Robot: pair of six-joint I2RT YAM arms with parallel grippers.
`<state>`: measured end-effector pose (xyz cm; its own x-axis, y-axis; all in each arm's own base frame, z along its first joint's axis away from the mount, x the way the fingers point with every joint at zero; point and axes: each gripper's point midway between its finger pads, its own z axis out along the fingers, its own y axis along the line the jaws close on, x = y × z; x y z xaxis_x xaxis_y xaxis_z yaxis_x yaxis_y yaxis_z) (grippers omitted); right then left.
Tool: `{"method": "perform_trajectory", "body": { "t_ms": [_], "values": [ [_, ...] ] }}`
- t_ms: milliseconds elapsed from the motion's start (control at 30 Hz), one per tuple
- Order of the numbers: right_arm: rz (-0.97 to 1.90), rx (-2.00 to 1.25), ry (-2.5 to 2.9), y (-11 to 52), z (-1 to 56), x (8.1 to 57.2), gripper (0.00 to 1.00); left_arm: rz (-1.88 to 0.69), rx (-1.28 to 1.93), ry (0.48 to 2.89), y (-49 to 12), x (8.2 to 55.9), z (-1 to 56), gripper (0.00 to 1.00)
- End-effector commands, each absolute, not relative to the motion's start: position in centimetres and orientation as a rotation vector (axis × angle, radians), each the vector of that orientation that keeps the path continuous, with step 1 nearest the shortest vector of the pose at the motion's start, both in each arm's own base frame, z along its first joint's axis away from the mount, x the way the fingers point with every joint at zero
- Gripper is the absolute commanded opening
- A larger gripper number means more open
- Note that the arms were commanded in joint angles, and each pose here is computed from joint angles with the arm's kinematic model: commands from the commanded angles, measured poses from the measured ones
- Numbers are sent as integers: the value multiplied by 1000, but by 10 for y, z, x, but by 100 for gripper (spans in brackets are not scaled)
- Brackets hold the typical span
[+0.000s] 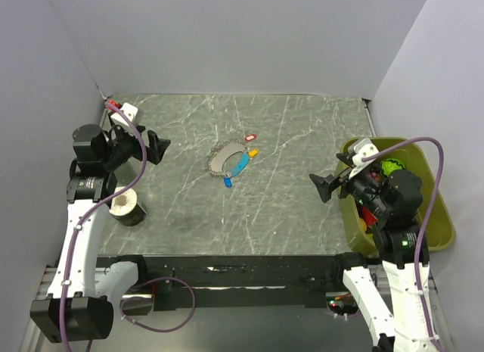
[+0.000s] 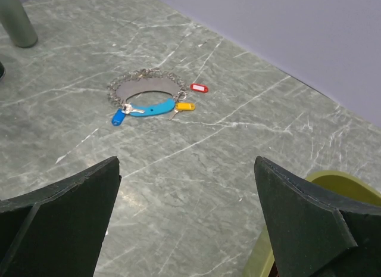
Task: Remove the keys from the keyring
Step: Pick up the keyring from the center of the board.
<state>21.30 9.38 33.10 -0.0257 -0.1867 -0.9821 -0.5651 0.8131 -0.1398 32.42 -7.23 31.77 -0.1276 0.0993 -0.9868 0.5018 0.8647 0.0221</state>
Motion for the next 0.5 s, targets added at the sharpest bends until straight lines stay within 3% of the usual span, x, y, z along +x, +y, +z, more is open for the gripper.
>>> {"method": "perform_trajectory", "body": {
  "t_ms": [0,467],
  "values": [
    [338,-589,1550,94,346,210,100,-408,487,1638,-80,320,330,96],
    [198,-785,1561,87,320,211,100,-395,584,1735,-108,343,302,96]
  ]
}}
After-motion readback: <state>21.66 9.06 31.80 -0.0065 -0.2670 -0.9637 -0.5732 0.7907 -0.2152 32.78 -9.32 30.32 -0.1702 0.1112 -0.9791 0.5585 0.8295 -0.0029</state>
